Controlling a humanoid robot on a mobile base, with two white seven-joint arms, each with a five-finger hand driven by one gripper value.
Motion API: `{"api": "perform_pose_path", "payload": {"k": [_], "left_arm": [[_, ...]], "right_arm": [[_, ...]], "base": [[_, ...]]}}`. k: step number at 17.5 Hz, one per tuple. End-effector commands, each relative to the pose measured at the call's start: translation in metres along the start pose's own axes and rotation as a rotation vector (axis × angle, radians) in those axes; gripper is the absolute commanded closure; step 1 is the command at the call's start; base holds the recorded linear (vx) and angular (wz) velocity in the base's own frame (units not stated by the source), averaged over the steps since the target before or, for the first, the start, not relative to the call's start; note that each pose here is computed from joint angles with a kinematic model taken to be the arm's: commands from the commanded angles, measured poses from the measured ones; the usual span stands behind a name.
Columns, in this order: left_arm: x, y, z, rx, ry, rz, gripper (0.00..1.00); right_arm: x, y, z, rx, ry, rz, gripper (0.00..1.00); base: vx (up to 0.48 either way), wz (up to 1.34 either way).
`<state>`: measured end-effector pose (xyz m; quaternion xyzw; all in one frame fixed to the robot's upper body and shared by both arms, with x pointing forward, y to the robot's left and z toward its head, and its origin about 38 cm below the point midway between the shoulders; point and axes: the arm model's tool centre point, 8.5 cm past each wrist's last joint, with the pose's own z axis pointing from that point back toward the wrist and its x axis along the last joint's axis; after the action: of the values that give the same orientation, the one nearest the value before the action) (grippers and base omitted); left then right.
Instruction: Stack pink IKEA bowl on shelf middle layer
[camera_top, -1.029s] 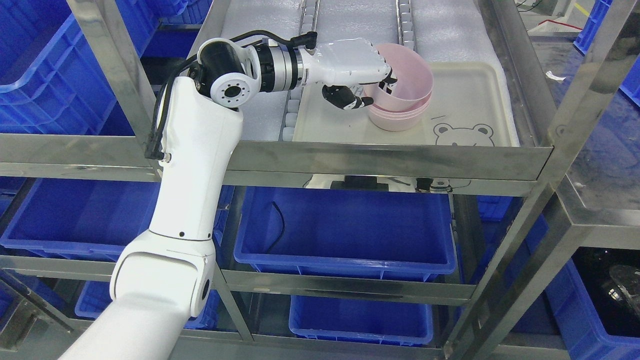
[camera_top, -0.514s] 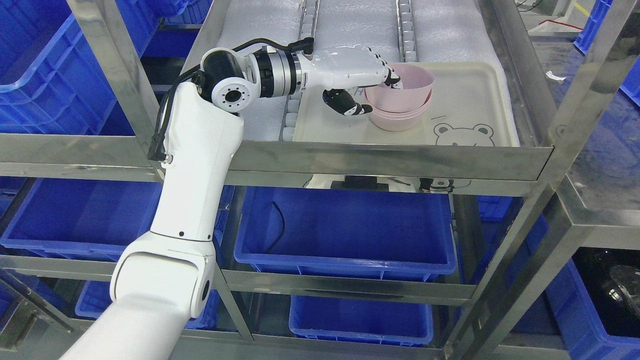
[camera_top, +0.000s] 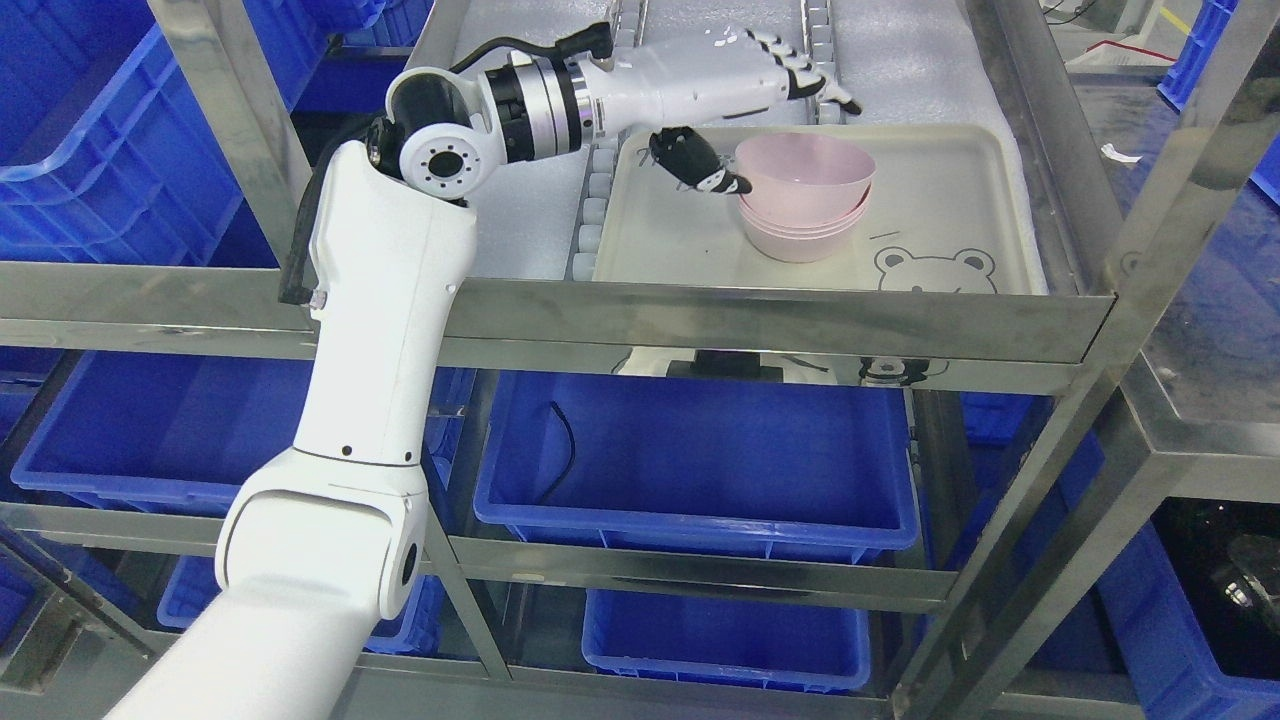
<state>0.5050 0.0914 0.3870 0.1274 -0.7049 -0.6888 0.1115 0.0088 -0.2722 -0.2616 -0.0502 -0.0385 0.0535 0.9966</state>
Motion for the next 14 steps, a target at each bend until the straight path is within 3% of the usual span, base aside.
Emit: {"api": "perform_pose_path", "payload": {"k": [1,6,10,14], "left_arm": [[0.057,0.030,-0.001,0.126,-0.180,-0.098,0.16],[0.146,-0.102,-0.016,0.037,-0.351,0.077,0.16],[0.169,-0.178,0.001,-0.006,-0.324,0.281,0.16],[0.186,-0.225,0.021,-0.018,-0.273,0.423,0.16]], "right_arm": [[0.003,-0.011,0.000,-0.019,-0.013,0.001,0.00],[0.002,-0.011,0.000,-0.019,-0.012,0.001,0.00],[0.003,-0.011,0.000,-0.019,-0.013,0.001,0.00],[0.002,-0.011,0.000,-0.019,-0.012,0.001,0.00]], "base": [[0.000,0.00],[-0.007,0.01],[-0.010,0.05],[-0.005,0.00]]}}
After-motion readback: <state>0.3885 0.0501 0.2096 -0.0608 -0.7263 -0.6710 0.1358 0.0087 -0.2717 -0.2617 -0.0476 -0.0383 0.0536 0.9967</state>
